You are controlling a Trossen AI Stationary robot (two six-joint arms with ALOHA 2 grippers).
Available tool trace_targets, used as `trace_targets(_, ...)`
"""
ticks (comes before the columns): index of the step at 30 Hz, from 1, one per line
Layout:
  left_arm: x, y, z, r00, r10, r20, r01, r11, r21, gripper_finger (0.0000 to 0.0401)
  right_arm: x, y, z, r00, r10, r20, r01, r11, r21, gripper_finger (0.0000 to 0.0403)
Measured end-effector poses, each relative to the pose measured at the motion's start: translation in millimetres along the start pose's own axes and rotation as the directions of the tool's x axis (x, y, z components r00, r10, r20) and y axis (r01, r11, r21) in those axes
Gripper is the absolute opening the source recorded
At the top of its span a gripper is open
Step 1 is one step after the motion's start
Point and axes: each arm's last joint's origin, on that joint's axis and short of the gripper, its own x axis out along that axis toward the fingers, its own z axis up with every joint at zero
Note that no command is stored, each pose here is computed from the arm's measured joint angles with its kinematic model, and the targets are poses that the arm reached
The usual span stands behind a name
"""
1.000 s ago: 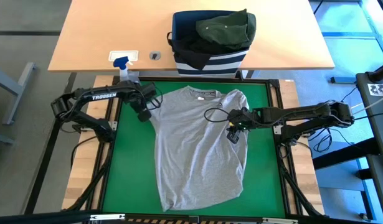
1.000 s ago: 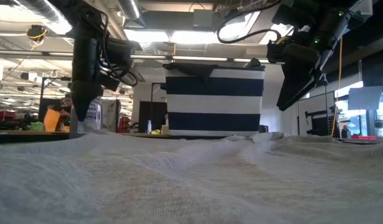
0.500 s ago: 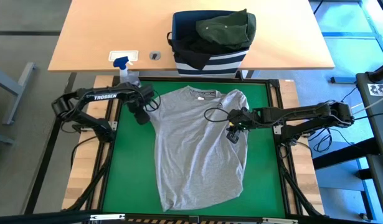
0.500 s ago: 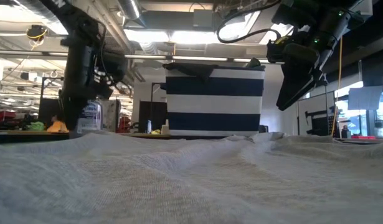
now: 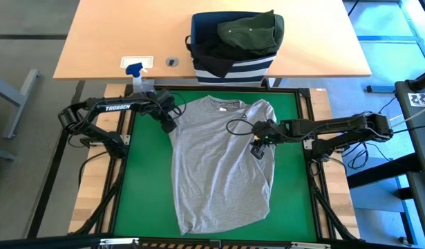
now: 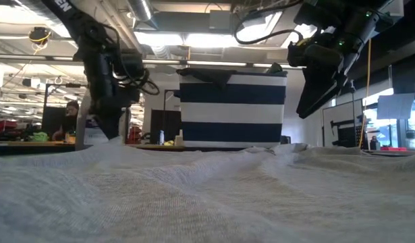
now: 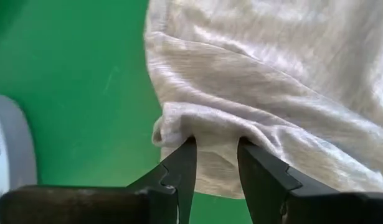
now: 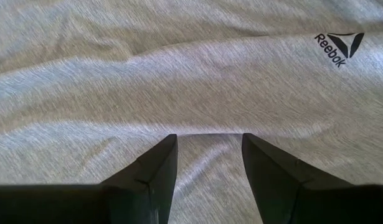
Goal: Fold Laundry from Bin
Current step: Fold the gray shirt
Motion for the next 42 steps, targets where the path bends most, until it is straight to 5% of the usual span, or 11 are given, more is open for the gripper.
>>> trace_targets(11,12,3,-23,0.994,0.010,-0.113,-0.010,1.000,0.002,0.0109,0,0,0,1.000,-0.001,-0.002,0.001,1.000,0.003,0.0179)
trace_targets(21,24,3,-26,1.000,0.028,-0.010,-0.028,0.999,-0.019,0.0109,0,0,0,1.000,-0.002,-0.004,0.002,1.000,0.003,0.0179)
trace_targets(29,14,9,-37,0.968,0.101,-0.231,-0.136,0.980,-0.143,0.0109,0,-4,-8,0.996,-0.038,-0.080,0.037,0.999,-0.013,0.0179)
trace_targets(33,0,8,-20,0.970,0.140,-0.200,-0.165,0.980,-0.113,0.0109,-1,-7,-14,0.986,-0.071,-0.148,0.068,0.997,-0.029,0.0179)
trace_targets(36,-1,12,-24,0.943,0.174,-0.285,-0.201,0.977,-0.067,0.0109,-2,-9,-18,0.978,-0.092,-0.188,0.084,0.995,-0.046,0.0179)
trace_targets(42,6,13,-28,0.927,0.076,-0.368,-0.127,0.985,-0.117,0.0109,-3,-10,-21,0.971,-0.108,-0.213,0.095,0.993,-0.070,0.0179)
